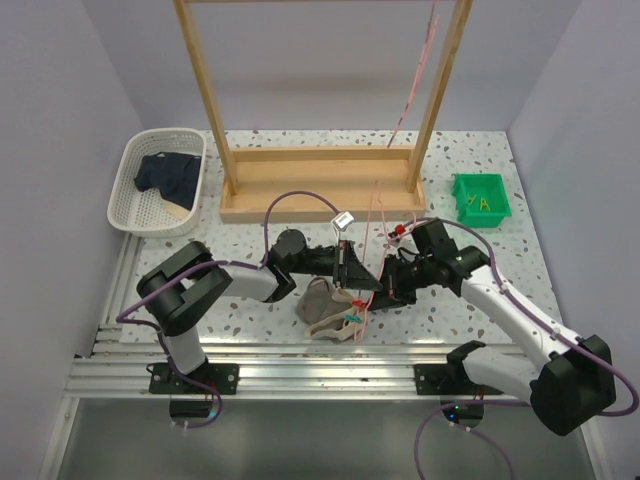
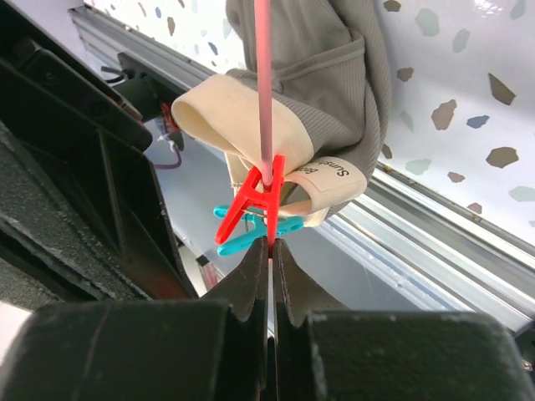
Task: Remove the underwear clipped to the hanger
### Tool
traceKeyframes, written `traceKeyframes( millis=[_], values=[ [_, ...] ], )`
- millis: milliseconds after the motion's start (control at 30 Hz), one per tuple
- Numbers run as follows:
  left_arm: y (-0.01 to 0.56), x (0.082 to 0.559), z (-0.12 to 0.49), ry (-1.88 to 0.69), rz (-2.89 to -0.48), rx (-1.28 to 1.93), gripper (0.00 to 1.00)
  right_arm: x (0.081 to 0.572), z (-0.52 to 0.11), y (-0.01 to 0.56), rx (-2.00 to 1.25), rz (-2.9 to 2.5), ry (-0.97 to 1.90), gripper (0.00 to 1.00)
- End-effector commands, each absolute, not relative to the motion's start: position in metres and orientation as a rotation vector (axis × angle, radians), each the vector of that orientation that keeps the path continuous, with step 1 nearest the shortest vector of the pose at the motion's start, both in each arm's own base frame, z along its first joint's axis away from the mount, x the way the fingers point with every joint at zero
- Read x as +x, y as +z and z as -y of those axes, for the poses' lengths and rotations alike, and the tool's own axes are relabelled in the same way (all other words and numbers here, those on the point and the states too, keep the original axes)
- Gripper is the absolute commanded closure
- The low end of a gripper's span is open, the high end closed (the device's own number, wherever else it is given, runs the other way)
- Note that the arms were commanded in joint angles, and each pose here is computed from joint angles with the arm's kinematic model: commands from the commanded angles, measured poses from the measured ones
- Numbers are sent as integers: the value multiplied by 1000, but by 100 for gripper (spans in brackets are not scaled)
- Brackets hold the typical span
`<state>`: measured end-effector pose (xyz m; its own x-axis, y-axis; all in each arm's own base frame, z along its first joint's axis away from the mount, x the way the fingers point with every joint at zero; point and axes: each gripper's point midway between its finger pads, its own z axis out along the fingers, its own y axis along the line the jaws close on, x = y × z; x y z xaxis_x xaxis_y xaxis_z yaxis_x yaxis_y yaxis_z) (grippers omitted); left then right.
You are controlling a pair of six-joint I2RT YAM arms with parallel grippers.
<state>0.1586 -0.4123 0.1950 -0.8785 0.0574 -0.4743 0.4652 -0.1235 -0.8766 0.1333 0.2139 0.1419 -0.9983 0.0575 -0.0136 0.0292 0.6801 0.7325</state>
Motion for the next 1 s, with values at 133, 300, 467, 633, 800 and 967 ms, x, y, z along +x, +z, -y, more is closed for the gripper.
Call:
traceKeyframes(
  millis=[133,300,467,633,800,967],
  values=[
    [209,162,413,-2074,-1786,603,100,145,-209,151,29,-2784,1149,100],
    [212,157,407,-2097,-1775,591,100,170,-216,158,101,-2639,1162,100],
    [211,151,394,-2125,-1771,539,100,193,-231,173,186,-2488,1279,100],
    [223,158,371,-2163,-1705,458,100,210,-234,173,218,-2428,1273,100],
    [239,159,366,-2152,-1684,487,100,222,-238,170,283,-2351,1336,100],
    [250,155,355,-2189,-1642,468,100,238,-242,179,339,-2230,1408,100]
  ],
)
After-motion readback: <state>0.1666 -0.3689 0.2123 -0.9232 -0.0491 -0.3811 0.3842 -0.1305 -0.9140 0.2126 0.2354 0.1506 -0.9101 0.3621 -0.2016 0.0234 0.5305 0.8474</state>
